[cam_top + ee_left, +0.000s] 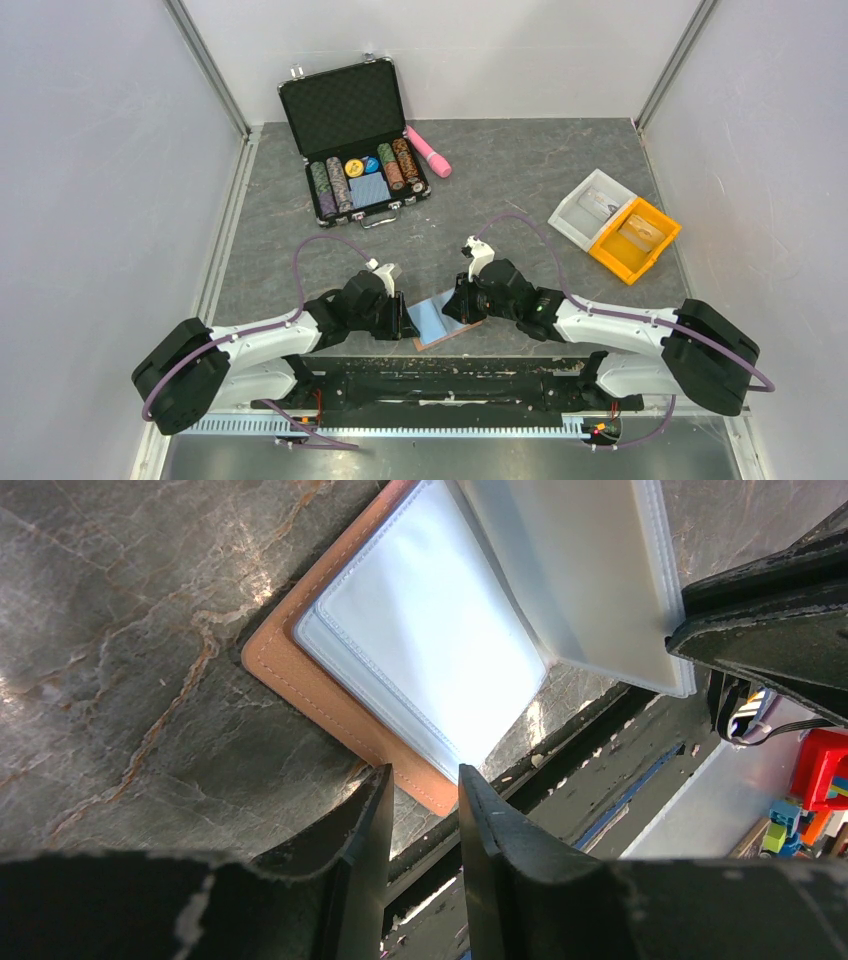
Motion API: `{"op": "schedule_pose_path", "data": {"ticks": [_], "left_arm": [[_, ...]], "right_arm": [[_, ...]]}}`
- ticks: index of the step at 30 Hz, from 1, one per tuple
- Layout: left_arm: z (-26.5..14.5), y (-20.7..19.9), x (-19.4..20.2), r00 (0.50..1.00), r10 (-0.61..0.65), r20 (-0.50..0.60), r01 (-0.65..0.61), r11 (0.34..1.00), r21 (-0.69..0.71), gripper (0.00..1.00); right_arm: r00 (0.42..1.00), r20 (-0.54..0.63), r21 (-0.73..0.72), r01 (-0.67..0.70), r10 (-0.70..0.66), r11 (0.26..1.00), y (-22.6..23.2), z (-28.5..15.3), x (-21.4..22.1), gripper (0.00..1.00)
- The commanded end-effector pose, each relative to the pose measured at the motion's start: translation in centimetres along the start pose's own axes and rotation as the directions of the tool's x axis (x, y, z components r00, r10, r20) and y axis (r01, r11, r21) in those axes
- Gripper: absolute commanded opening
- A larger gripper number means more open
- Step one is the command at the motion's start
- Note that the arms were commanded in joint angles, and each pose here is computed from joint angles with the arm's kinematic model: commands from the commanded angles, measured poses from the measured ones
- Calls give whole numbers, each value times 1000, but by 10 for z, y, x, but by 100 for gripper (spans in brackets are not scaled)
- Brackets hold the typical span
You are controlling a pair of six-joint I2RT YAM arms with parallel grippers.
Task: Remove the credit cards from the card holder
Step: Remove the credit card from the card holder.
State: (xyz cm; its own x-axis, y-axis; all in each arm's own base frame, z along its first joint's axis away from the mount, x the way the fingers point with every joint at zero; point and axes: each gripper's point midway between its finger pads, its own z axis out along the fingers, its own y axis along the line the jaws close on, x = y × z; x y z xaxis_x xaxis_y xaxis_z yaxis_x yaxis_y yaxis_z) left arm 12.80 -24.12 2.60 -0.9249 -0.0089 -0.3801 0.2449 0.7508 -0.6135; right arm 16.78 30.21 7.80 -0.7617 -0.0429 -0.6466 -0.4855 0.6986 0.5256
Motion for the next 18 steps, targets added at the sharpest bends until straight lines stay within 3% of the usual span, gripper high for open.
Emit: {"op": "schedule_pose_path", "data": {"ticks": [1, 6, 18], "left_arm": [[-1, -15, -16, 999, -3, 47, 1, 999, 32, 37], [-1, -15, -17, 999, -2, 48, 1, 999, 32, 38], [-3, -19, -22, 999, 4, 53, -6, 1000, 31, 41]], "right_arm": [[1000, 24, 6, 13, -13, 1000, 0, 2, -4, 13], [1000, 23, 22, 20, -20, 1000, -4, 2, -4, 14], [1000, 12, 27, 27, -28, 999, -3, 4, -1, 37]]}}
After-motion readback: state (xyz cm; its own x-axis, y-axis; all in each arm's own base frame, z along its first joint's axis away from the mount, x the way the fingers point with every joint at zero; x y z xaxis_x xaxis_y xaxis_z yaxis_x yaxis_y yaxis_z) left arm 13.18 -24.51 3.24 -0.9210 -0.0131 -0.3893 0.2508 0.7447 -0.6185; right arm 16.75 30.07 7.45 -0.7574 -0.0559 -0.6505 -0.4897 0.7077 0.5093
